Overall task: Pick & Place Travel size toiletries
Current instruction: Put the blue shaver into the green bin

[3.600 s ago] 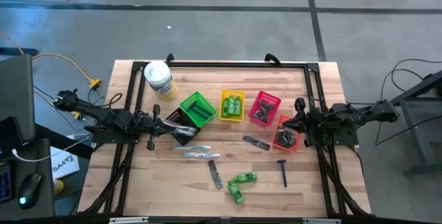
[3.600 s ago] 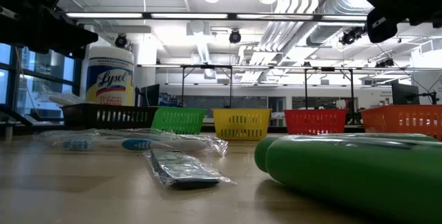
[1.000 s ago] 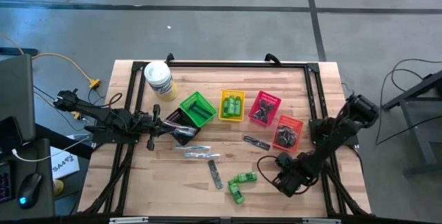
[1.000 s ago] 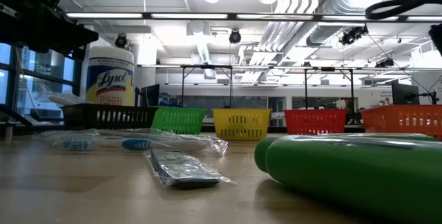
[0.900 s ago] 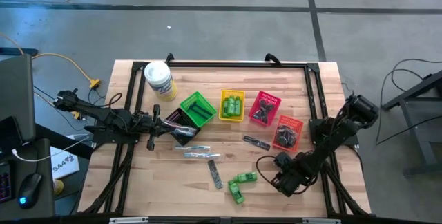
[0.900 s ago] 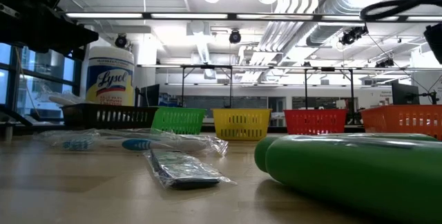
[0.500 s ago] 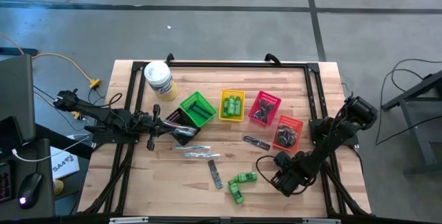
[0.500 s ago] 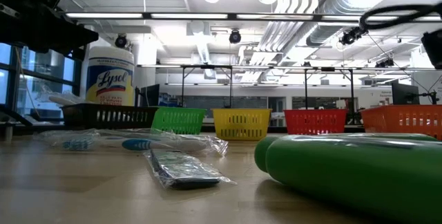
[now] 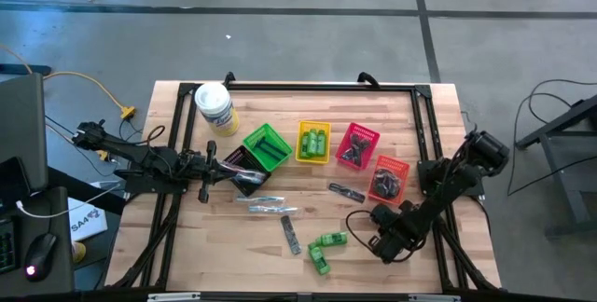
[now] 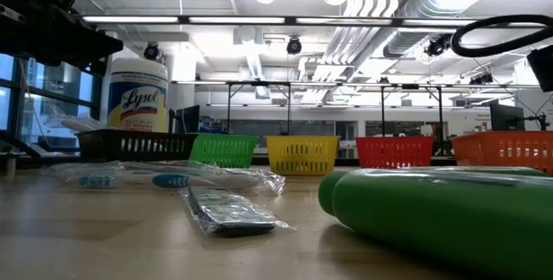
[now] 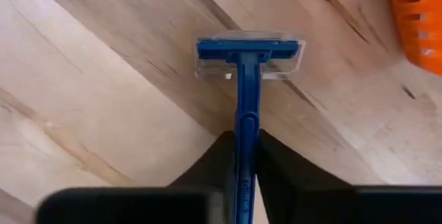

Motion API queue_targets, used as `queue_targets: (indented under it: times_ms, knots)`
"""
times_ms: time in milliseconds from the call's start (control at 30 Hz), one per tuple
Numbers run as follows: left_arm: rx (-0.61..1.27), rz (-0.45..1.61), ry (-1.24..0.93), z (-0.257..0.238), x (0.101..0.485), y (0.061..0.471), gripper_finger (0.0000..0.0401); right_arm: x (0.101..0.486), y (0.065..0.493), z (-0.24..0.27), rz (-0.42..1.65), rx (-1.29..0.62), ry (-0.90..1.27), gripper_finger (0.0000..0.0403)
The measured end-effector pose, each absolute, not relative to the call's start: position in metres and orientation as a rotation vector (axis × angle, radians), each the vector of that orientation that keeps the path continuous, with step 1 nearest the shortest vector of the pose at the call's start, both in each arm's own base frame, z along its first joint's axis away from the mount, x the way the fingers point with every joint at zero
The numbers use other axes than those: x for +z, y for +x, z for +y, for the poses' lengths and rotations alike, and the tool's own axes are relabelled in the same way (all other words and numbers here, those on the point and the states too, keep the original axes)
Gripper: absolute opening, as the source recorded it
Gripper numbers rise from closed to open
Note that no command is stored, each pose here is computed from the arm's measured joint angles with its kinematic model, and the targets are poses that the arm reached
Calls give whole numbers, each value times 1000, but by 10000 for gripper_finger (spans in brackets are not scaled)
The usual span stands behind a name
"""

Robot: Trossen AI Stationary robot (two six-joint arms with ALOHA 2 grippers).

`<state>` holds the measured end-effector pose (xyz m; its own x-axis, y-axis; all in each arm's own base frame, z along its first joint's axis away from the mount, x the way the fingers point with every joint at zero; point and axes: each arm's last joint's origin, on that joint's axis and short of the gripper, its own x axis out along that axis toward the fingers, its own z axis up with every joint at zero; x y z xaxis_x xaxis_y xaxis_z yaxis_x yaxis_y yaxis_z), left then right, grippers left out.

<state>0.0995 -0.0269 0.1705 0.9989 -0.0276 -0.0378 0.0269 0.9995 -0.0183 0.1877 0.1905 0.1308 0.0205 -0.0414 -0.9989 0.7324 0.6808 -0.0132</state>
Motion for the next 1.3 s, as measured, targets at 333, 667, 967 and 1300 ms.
queue_targets:
  times_ms: [333, 667, 967, 1300]
  knots:
    - [-27, 38, -18, -27, 171, 99, 0, 157, 184, 193, 1354, -482, 614, 41]
    - [-27, 38, -11, -27, 171, 99, 0, 205, 191, 191, 877, -254, 453, 31]
    - [1, 35, 35, -26, 171, 99, 0, 221, 205, 196, 651, -96, 152, 22]
    - [2, 29, 33, -26, 171, 100, 0, 245, 244, 181, 422, -14, -54, 29]
